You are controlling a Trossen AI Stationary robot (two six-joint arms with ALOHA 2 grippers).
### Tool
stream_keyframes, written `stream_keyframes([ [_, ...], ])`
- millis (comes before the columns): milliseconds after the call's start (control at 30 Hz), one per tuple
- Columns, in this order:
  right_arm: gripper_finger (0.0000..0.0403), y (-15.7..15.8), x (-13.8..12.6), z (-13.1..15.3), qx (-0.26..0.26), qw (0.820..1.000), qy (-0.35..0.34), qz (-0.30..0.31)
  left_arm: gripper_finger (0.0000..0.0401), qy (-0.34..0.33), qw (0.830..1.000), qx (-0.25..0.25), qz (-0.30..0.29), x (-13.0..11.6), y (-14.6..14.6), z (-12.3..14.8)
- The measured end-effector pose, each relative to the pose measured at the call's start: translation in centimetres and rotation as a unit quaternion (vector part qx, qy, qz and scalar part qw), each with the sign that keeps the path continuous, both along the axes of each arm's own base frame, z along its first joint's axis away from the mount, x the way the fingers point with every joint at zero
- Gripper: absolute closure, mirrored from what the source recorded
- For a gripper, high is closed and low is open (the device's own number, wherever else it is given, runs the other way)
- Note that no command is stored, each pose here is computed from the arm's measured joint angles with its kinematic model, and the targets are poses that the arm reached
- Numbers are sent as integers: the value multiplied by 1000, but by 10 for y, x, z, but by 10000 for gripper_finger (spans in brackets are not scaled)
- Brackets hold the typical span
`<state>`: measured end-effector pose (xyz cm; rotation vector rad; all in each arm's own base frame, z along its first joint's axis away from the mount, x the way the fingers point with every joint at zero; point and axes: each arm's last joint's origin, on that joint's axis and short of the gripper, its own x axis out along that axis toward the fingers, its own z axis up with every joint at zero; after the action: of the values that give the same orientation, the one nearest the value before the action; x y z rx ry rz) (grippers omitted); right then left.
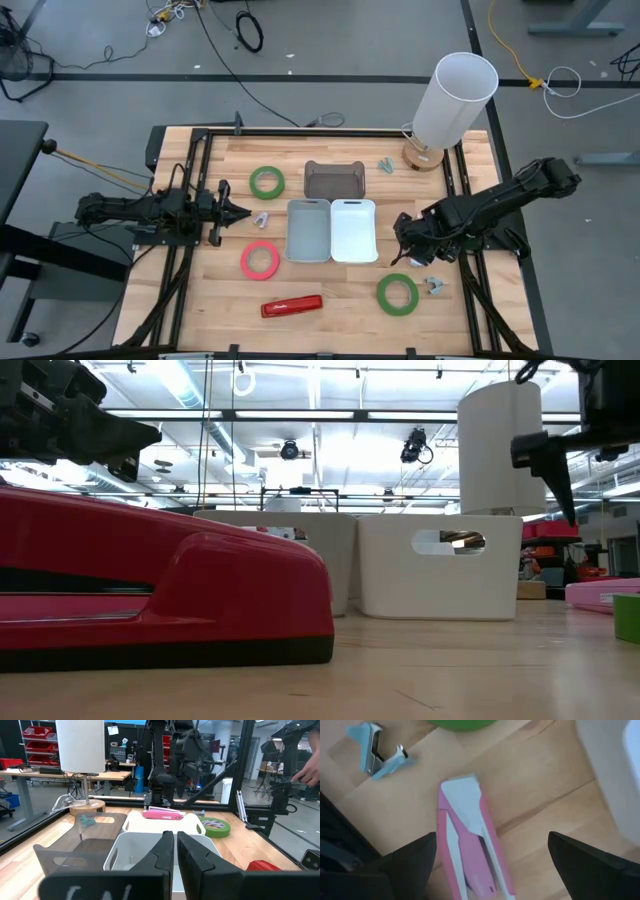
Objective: Pick and place Stapler, Stapler remover, tape
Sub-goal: Put the pink stapler in the white bin
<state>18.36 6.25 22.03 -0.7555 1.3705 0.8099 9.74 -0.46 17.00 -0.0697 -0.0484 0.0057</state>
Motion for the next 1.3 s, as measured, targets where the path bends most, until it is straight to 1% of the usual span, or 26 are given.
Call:
stream_keyframes([
  [167,20,2,2,-3,7,1000,11,3,373,0,1000,0,0,0,0,0],
  [333,20,6,2,-5,10,999,12,31,373,0,1000,0,0,0,0,0],
  [500,20,6,1,-15,17,999,23,38,373,0,1000,0,0,0,0,0],
  [633,20,8,4,-21,18,998,36,38,373,0,1000,0,0,0,0,0],
  [767,20,10,7,-25,34,998,45,34,373,0,1000,0,0,0,0,0],
  [867,20,10,8,-28,30,998,53,24,373,0,1000,0,0,0,0,0],
  [1067,20,16,9,-34,23,997,68,27,373,0,1000,0,0,0,0,0],
  [1300,20,24,10,-35,17,998,55,10,373,0,1000,0,0,0,0,0],
])
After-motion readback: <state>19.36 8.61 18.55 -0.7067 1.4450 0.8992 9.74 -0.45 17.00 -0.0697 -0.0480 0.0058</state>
